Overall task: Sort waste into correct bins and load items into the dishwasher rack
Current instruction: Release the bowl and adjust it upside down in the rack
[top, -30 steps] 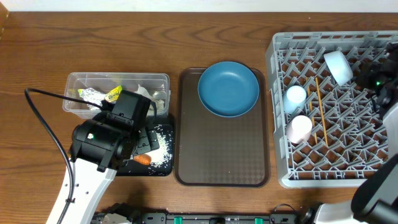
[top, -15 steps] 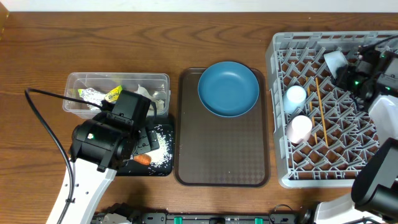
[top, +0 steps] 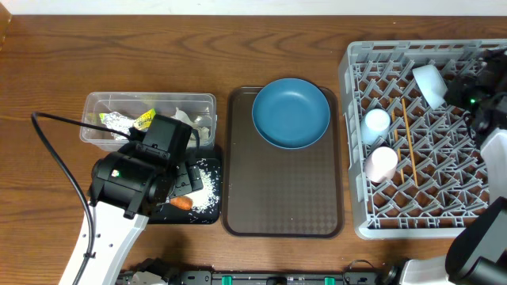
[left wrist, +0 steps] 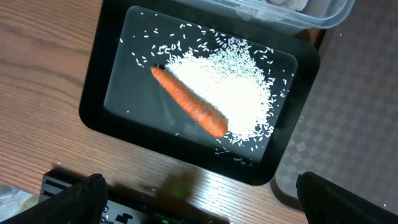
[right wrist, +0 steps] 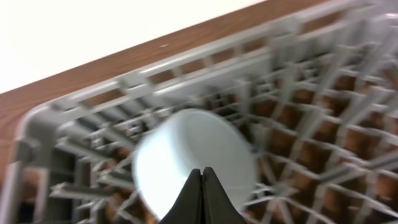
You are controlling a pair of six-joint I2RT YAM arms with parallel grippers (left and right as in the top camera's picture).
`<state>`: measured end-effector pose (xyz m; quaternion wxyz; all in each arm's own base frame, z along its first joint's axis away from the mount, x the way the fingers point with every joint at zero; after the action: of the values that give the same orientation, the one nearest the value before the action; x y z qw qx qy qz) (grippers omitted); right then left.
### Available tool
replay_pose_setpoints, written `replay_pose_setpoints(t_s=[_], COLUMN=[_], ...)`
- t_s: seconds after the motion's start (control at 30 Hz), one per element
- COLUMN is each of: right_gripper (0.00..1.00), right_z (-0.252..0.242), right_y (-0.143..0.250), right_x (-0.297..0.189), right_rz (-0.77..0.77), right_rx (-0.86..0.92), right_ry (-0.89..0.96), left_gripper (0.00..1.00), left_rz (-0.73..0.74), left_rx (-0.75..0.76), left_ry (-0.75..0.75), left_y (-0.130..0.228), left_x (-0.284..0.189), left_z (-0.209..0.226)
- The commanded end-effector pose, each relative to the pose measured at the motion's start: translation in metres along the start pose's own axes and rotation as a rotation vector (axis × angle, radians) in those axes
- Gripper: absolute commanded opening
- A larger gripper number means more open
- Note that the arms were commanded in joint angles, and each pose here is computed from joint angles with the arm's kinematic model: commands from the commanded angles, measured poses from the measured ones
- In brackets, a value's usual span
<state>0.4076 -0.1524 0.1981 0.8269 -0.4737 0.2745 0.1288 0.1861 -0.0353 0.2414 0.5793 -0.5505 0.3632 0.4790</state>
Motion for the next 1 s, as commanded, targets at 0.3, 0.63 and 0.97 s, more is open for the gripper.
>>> replay_pose_setpoints(t_s=[0.3, 0.63, 0.97], right_gripper=[0.01, 0.01, 0.01], right_z=[-0.027, -0.015, 0.016], right_y=[0.024, 0.041, 0.031], right_x=[0.044, 0.044, 0.027], right_rz=[0.073, 0.162, 0.136], right_rx=[0.05, 0.107, 0.062], right_ry=[0.0, -0.052, -0.11], left_gripper=[1.0, 1.0, 1.0], left_rz=[0.004, 0.004, 0.004], left_rx=[-0.001, 0.0, 0.0], left_ry=[-0.008, -0.008, -0.008], left_y=[0.001, 0.001, 0.001], left_x=[0.001, 0.001, 0.001], left_z=[0.002, 0.002, 0.002])
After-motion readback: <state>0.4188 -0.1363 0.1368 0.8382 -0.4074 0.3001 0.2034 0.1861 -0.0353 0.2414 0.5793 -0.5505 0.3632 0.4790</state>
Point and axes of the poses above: each gripper's point midway between its finger pads, its own x axis out along the fingers, its own z axis along the line the jaws close on, y = z × x, the point moved 5 cm from there along -x, back along the fingers, and after that the axes turned 12 degrees about x, right-handed, at the moved point
